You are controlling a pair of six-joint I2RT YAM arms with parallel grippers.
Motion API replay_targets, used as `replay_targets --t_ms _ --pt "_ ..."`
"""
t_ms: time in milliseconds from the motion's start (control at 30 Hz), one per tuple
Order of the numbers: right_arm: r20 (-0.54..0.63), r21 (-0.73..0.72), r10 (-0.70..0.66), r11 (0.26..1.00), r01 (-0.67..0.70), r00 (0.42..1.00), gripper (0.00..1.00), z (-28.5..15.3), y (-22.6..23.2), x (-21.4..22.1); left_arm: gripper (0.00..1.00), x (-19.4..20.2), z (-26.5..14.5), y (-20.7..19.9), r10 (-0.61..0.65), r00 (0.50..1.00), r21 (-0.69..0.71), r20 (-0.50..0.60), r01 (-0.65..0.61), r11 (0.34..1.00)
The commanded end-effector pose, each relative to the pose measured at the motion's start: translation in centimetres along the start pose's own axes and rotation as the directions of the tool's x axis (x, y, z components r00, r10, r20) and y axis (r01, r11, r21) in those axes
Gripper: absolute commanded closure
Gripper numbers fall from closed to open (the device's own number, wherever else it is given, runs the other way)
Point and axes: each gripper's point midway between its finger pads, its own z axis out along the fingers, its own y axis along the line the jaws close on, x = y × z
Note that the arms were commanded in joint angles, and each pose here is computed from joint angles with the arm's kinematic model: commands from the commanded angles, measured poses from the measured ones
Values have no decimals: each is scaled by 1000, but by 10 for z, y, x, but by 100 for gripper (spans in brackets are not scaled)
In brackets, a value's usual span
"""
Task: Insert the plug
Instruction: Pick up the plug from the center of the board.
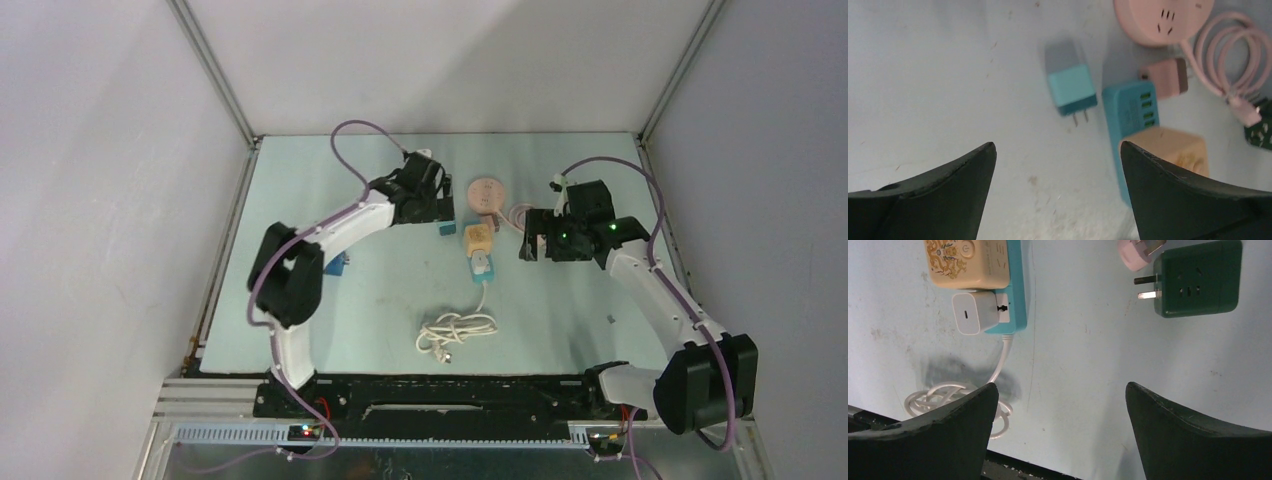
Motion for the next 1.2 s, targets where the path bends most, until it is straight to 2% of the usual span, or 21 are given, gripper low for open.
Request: replay_targets --t_ms 0,233,333,733,900,1033,1167 --pt "12 -52 -10 999 11 1000 1 5 7 -3 3 -10 22 -10 -95 992 -50 -85 91 995" --pt "5 -52 -27 998 28 1000 1 5 5 0 7 -13 65 -21 -211 967 -57 -143 205 977" --pt "0 -45 -28 999 28 1000 1 5 2 1 13 -9 79 -29 -218 962 -37 -167 215 976" --pt "9 -61 -27 998 27 1000 1 3 4 -1 31 20 117 -8 -188 958 -156 -215 156 975" --pt "8 -73 -23 997 23 1000 1 2 6 0 50 23 102 -7 -149 968 -127 -200 126 984" --pt "5 -76 -20 997 21 1000 1 0 7 1 54 20 76 -1 -86 983 -99 -160 71 993" --pt "3 -97 -20 995 20 1000 1 -3 11 2 54 26 45 5 78 987 -63 -139 -88 994"
